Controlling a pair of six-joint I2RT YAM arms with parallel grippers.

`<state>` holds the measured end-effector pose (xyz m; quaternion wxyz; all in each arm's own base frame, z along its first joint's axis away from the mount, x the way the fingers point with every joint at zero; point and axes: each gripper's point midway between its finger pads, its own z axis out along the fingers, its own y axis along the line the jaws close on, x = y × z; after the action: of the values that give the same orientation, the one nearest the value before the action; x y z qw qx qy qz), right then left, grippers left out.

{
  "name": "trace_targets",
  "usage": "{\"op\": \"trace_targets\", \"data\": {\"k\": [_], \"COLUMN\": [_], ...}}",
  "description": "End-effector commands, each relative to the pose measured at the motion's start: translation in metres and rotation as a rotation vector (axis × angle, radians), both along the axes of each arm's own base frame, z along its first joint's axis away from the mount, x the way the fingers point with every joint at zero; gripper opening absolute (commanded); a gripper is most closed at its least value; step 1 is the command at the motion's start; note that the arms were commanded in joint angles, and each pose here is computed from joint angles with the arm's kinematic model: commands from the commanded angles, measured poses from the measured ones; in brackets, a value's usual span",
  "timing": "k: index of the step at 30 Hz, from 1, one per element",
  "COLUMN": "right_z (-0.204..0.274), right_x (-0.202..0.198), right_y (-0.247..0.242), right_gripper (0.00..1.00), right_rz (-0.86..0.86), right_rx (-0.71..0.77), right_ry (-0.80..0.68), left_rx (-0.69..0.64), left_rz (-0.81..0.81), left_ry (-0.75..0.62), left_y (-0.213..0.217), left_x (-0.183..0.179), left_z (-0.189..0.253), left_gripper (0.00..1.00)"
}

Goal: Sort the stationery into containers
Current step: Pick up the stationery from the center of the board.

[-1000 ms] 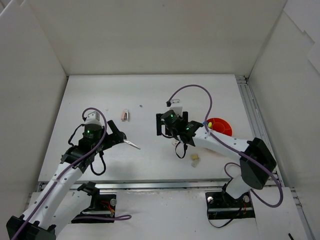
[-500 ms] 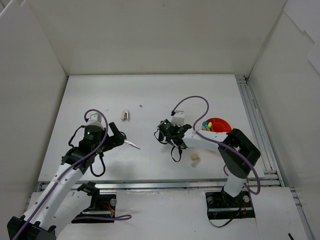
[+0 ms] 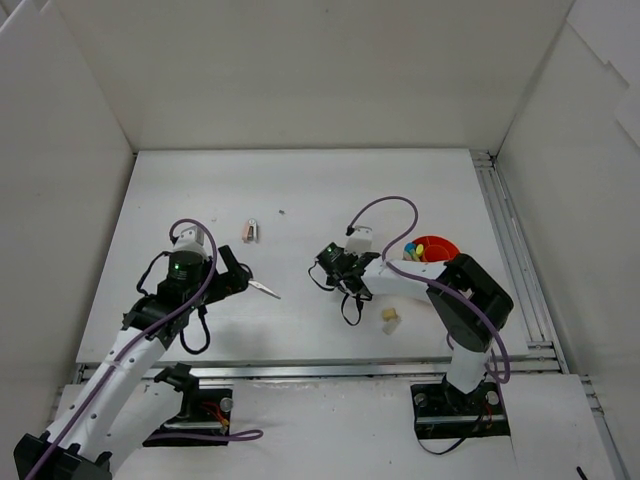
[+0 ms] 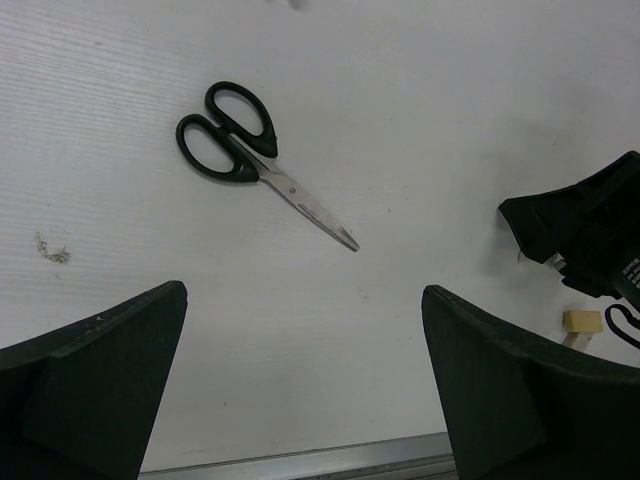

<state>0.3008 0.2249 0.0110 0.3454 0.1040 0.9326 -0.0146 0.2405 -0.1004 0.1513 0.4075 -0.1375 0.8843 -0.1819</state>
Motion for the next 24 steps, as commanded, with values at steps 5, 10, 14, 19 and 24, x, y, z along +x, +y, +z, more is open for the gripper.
{"op": "trace_targets", "data": {"k": [5,10,14,19,24], "right_z": [0.023,0.034,0.064,0.117,0.193], "right_x": [0.012,0.013,0.021,0.034,0.036], "right_y": [-0.012,-0.018,-0.015,0.005,-0.003], "right_gripper": [0.42,0.14,0.00,0.00,0.00], "right_rz": [-0.024,0.031,0.101,0.275,0.414], "right_rx": [-0.037,-0.092,-0.113,-0.061,-0.013], "right_ry": [-0.078,-0.090,-0.148,-0.332,-0.638], "left_rx": [-0.009,-0.013,-0.017,-0.037,-0.038], "left_rz": [0.000,-0.005,-0.007,-0.023,-0.029], "left_ry": [-0.056,-0.051,-0.056,-0.070,-0.078], "left_y": [0.000,-0.001,-0.002,-0.007,-0.008], "left_x": [0.010,0.011,0.011,0.013,0.014], "left_z": [0.012,0.011,0.012,0.015,0.017], "left_gripper": [0.99,0.99,1.00,1.00,1.00]}}
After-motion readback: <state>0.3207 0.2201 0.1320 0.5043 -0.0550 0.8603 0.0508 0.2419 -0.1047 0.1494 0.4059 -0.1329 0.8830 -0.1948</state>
